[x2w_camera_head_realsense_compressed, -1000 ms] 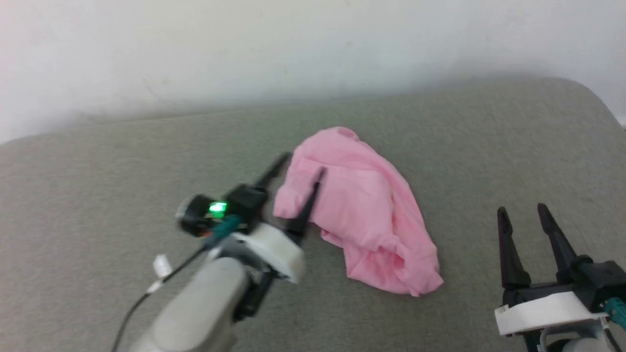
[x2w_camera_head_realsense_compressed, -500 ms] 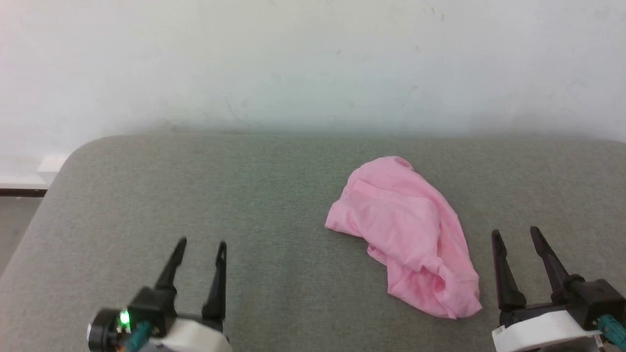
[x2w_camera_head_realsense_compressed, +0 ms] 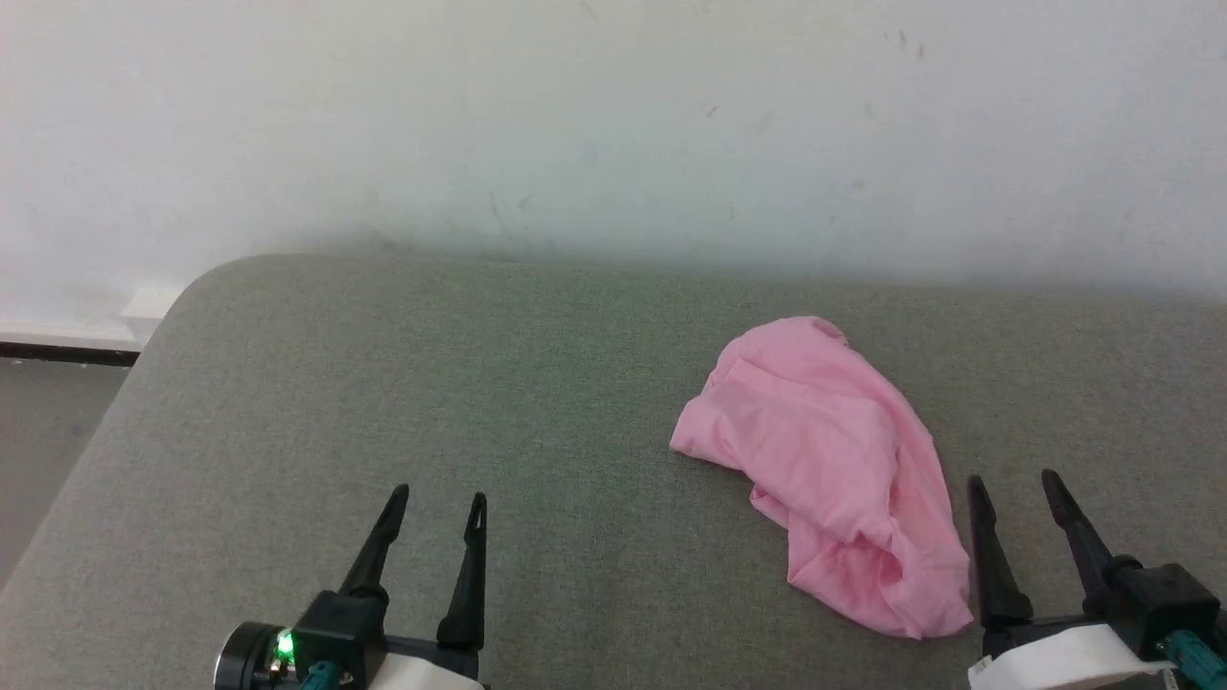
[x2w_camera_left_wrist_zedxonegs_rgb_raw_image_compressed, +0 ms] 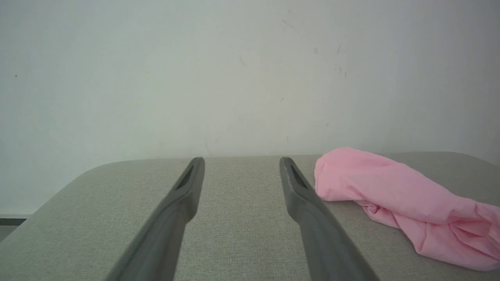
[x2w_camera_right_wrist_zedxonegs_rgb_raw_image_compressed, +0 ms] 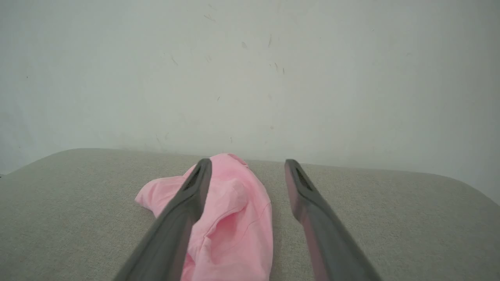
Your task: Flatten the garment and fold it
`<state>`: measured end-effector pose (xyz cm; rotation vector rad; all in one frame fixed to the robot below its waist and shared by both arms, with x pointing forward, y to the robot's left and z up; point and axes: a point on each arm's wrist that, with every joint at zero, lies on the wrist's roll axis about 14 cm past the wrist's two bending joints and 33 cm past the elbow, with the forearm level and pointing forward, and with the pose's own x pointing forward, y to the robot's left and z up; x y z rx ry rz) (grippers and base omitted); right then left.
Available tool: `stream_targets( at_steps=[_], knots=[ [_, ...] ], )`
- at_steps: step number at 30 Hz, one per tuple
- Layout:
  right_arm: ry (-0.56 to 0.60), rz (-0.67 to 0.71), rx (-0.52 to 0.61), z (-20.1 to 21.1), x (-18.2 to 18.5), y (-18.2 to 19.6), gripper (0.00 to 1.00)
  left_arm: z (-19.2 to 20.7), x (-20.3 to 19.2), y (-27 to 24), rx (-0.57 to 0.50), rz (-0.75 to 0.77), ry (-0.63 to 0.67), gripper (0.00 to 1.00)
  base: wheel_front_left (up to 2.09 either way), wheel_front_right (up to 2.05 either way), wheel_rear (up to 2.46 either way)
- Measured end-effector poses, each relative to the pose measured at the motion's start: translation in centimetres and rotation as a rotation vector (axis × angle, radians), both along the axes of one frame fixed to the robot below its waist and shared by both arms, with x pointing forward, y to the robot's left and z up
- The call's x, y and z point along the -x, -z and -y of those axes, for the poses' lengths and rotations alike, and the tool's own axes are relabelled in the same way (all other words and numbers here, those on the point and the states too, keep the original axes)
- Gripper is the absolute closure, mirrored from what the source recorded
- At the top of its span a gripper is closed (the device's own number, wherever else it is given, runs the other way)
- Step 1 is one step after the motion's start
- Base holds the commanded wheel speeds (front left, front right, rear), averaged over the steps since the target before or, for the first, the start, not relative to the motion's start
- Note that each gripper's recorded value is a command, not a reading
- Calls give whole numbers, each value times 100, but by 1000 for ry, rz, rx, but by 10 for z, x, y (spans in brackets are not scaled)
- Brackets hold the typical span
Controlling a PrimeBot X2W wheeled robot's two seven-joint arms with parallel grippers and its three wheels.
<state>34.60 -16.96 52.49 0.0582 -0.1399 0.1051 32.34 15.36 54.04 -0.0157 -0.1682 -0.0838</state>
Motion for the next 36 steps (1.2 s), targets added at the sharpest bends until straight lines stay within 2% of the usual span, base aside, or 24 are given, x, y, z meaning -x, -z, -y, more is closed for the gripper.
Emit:
stream_targets(
  at_steps=[3, 8, 15, 18, 25, 30, 31, 36],
  knots=[
    [-17, -54, 13, -5, -4, 11, 0, 0, 0, 0, 3, 1, -1, 0, 0, 0, 0],
    [-109, -316, 81, -30, -24, 42, 0, 1, -2, 7, 8, -20, 0, 0, 0, 0, 0],
    [-164, -620, 165, -22, -68, 57, 0, 0, -10, 17, 20, -51, -18, 0, 0, 0, 0],
    [-191, -727, 165, -27, -78, 70, 0, -3, -12, 20, 30, -63, -33, 0, 0, 0, 0],
    [-250, -904, 172, -45, -84, 106, 0, -20, -8, 31, 35, -98, -98, 0, 0, 0, 0],
    [-306, -898, 189, -66, -86, 116, 2, -30, -5, 35, 26, -111, -125, 0, 0, 0, 0],
    [-320, -877, 175, -73, -87, 113, 100, -31, -5, 35, 24, -112, -130, 0, 0, 0, 0],
    [-373, -766, 186, -94, -90, 94, 100, -30, -5, 33, 19, -101, -124, 0, 0, 0, 0]
  ],
)
